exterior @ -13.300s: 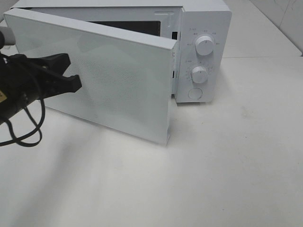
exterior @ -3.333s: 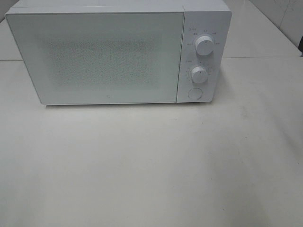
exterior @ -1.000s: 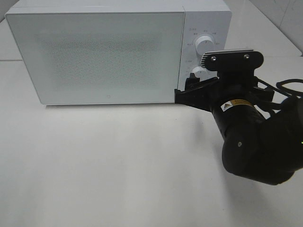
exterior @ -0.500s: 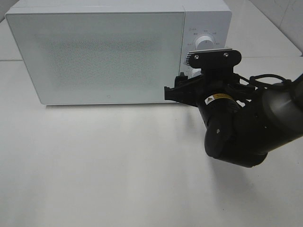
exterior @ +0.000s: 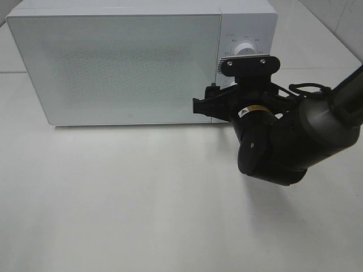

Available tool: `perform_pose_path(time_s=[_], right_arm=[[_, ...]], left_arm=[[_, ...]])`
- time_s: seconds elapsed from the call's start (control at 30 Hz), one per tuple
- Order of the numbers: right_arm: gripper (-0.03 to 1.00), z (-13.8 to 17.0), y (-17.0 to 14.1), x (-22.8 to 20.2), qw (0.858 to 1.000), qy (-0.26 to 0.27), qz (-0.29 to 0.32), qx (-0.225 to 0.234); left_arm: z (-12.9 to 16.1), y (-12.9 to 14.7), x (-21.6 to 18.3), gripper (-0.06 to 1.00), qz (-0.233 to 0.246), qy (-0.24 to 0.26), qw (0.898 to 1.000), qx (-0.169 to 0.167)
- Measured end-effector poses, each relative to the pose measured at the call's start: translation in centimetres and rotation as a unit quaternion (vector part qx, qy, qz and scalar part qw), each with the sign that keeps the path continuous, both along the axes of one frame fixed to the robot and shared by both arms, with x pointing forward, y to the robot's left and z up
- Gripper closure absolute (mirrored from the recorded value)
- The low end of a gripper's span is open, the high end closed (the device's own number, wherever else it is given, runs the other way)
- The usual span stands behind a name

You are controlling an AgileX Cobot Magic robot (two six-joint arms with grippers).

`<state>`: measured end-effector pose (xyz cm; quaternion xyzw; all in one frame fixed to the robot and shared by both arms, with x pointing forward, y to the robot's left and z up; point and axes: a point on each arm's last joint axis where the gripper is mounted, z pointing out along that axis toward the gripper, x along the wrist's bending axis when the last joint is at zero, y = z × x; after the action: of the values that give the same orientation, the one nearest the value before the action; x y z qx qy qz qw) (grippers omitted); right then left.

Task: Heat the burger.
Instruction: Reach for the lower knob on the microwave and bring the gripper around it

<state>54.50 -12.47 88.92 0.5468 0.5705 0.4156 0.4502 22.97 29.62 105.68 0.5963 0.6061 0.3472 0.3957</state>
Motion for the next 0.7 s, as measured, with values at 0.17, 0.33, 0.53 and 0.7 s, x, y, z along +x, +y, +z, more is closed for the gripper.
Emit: perform_pose_path(time_s=[0.17,0.33,0.53,0.7], right_arm=[[0.20,-0.6,0.2,0.4,1.000,0.003,0.000,-0.002],[0.20,-0.9,-0.2,0.7,1.000,0.008,-0.005,-0.004],[0.20,-0.9,-0.9,1.1,1.000,0.009,-0.017,-0.001],[0.20,-0.9,-1.0,1.2,1.000,0.009,-0.019,0.000]], left_arm=[[0.0,0.0,0.0,-0.04,0.000,0.000,1.000,0.000],[0.0,0.0,0.0,-0.04,0.000,0.000,1.000,0.000],[0.0,0.0,0.0,-0.04,0.000,0.000,1.000,0.000],[0.0,0.0,0.0,-0.04,0.000,0.000,1.000,0.000]])
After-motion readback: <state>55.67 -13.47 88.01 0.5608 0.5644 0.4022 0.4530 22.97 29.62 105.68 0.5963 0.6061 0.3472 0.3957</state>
